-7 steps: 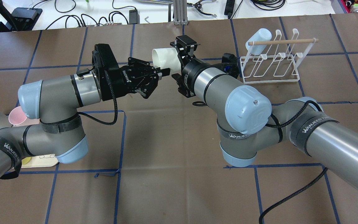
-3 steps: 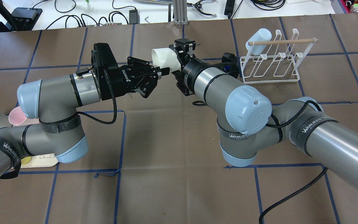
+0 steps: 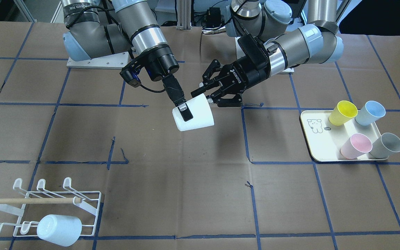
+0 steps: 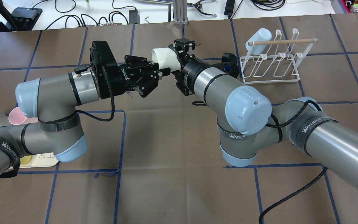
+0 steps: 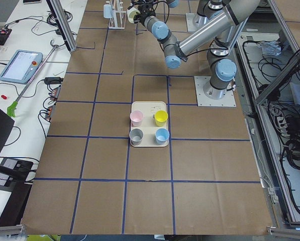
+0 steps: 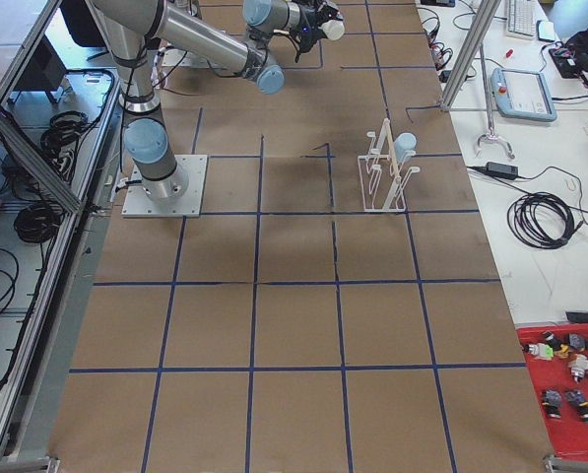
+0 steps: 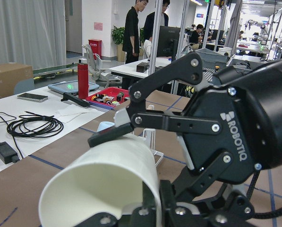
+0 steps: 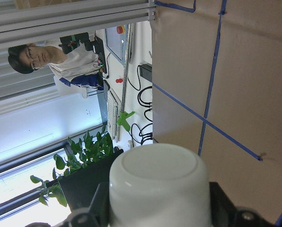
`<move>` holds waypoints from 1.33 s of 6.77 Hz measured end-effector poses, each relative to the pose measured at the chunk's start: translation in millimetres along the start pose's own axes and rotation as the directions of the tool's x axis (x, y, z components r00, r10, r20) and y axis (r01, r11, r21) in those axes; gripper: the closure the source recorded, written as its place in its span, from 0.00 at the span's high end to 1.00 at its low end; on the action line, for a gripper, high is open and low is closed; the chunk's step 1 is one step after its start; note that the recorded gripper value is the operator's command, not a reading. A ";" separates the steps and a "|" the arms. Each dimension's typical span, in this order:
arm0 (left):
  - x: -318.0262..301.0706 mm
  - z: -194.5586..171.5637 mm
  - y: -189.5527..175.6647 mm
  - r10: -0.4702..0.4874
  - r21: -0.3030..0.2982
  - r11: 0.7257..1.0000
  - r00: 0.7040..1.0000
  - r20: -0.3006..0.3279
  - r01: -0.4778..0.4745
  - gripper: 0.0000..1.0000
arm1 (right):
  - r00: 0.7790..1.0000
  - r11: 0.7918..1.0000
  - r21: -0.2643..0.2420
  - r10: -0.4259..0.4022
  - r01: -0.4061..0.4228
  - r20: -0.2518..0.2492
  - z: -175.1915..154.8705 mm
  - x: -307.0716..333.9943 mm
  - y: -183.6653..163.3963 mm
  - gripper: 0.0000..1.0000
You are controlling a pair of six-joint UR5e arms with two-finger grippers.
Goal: Transfer IKEA cup to right arm and place on rack
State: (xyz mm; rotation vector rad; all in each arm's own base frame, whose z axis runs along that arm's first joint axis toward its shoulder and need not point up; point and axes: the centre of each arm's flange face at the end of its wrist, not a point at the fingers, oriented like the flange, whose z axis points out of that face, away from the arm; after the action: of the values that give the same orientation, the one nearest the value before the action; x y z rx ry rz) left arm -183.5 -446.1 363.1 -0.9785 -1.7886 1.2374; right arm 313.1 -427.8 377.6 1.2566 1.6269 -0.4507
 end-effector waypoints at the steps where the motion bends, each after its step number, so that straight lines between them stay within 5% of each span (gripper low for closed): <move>1: 0.3 -0.2 -0.5 -0.020 0.001 1.000 1.000 0.000 0.020 0.99 | 1.000 1.000 0.000 0.000 0.000 0.001 -0.1 -0.1 0.0 0.54; 5: -15.7 -15.5 -0.5 -0.050 0.013 0.999 0.998 0.039 0.050 0.99 | 1.000 1.000 0.004 -0.007 0.007 0.006 1.5 -2.8 -3.1 0.37; 7: -48.5 -56.6 2.1 -0.083 0.071 0.994 0.993 0.081 0.077 0.99 | 0.990 0.989 0.056 -0.137 0.137 0.011 7.3 -14.1 -32.6 0.30; 9: -76.8 -90.5 5.5 -0.112 0.104 0.990 0.984 0.138 0.098 0.99 | 0.920 0.912 0.127 -0.392 0.390 -0.008 8.4 -25.6 -72.5 0.30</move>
State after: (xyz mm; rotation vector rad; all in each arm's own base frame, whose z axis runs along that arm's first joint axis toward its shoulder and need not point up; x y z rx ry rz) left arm -69.2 -477.6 370.3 -0.7470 -1.8465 1.3433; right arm 252.5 -475.8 376.7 1.0081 1.8646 -0.8217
